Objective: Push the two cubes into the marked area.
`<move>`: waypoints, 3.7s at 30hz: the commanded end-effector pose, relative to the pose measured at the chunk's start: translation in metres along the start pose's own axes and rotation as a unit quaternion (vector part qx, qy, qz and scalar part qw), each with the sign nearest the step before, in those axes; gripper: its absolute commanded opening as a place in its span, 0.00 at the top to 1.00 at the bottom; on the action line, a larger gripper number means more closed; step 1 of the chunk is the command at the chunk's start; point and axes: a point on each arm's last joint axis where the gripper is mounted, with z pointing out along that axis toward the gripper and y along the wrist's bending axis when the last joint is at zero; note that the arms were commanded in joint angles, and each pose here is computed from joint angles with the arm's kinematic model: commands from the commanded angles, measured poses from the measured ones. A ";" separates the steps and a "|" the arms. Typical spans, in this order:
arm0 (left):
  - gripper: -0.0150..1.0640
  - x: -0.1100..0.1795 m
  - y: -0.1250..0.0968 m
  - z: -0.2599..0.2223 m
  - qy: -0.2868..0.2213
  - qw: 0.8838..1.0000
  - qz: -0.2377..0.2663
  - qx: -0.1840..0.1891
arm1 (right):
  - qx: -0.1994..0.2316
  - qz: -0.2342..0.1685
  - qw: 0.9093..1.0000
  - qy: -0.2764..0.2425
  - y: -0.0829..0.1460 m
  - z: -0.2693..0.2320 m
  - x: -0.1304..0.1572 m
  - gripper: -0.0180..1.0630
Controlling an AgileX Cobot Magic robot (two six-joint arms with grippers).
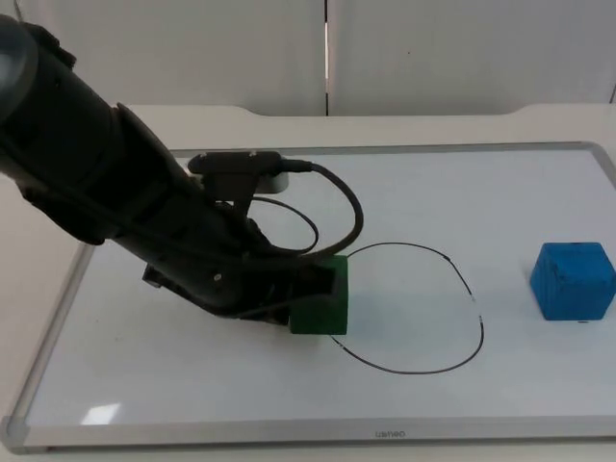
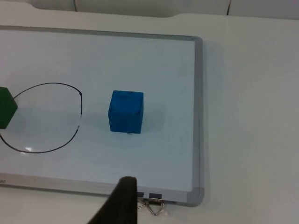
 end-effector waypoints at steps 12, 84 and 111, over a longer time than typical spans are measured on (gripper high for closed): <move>0.99 -0.004 -0.026 0.003 -0.012 0.999 0.031 0.014 | 0.002 0.002 1.000 -0.002 0.000 0.000 0.001 0.01; 0.99 -0.027 -0.039 -0.337 -0.365 0.914 0.148 0.100 | 0.003 0.001 1.000 -0.002 0.000 0.000 0.001 0.01; 0.99 0.143 -0.012 -0.385 -0.351 0.918 0.176 0.051 | 0.003 0.001 1.000 -0.002 0.000 0.000 0.001 0.01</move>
